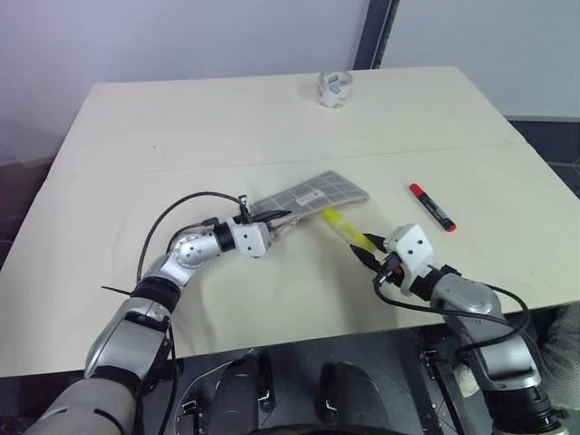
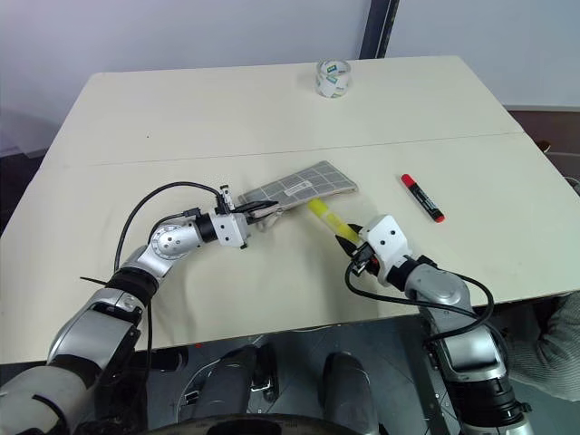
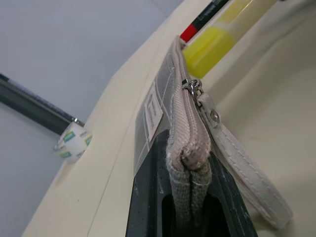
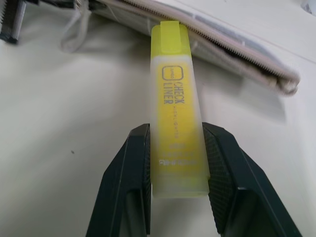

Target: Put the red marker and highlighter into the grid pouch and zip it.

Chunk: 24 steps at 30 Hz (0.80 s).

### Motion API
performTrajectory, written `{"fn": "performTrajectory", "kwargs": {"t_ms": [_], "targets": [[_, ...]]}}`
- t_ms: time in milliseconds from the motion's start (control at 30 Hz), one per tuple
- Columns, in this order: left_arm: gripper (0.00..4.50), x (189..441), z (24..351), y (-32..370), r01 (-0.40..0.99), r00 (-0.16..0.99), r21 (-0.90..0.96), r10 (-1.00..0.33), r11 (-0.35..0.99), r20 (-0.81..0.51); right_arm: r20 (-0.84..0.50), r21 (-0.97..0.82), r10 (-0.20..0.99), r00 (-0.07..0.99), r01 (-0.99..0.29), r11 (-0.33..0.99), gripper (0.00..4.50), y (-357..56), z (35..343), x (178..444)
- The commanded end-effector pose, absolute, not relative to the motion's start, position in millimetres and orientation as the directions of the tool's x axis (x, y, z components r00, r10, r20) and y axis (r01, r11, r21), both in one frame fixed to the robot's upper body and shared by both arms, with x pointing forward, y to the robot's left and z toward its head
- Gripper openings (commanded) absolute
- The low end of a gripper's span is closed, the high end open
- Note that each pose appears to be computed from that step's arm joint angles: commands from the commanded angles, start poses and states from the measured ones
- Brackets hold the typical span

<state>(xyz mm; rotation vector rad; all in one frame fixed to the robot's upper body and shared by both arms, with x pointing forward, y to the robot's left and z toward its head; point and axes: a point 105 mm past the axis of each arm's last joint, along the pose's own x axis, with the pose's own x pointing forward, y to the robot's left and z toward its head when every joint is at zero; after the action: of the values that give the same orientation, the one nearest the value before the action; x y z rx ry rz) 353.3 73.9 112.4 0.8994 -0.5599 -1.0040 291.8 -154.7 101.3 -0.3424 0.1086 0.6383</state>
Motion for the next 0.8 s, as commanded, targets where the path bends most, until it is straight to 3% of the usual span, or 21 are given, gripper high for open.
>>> {"fn": "performTrajectory", "kwargs": {"t_ms": [33, 167, 467, 567, 800], "targets": [[0.0, 344, 108, 66, 0.471, 0.393, 0.863, -0.919, 0.181, -0.021, -0.161, -0.314, 0.565, 0.809, -0.585, 0.748, 0.9, -157, 121, 298], [0.0, 337, 109, 63, 0.467, 0.35, 0.872, -0.937, 0.15, -0.026, -0.181, -0.311, 0.554, 0.812, -0.582, 0.751, 0.9, -159, 123, 304], [0.0, 349, 120, 71, 0.492, 0.408, 0.839, -0.913, 0.234, 0.015, -0.285, -0.306, 0.589, 0.756, -0.654, 0.692, 0.9, -170, 113, 286], [0.0, 357, 125, 76, 0.531, 0.444, 0.789, -0.895, 0.309, 0.051, -0.247, -0.297, 0.633, 0.733, -0.679, 0.671, 0.9, -172, 126, 278], [0.0, 355, 123, 77, 0.552, 0.42, 0.789, -0.907, 0.268, 0.015, -0.212, -0.289, 0.642, 0.737, -0.675, 0.679, 0.9, -181, 139, 275]]}}
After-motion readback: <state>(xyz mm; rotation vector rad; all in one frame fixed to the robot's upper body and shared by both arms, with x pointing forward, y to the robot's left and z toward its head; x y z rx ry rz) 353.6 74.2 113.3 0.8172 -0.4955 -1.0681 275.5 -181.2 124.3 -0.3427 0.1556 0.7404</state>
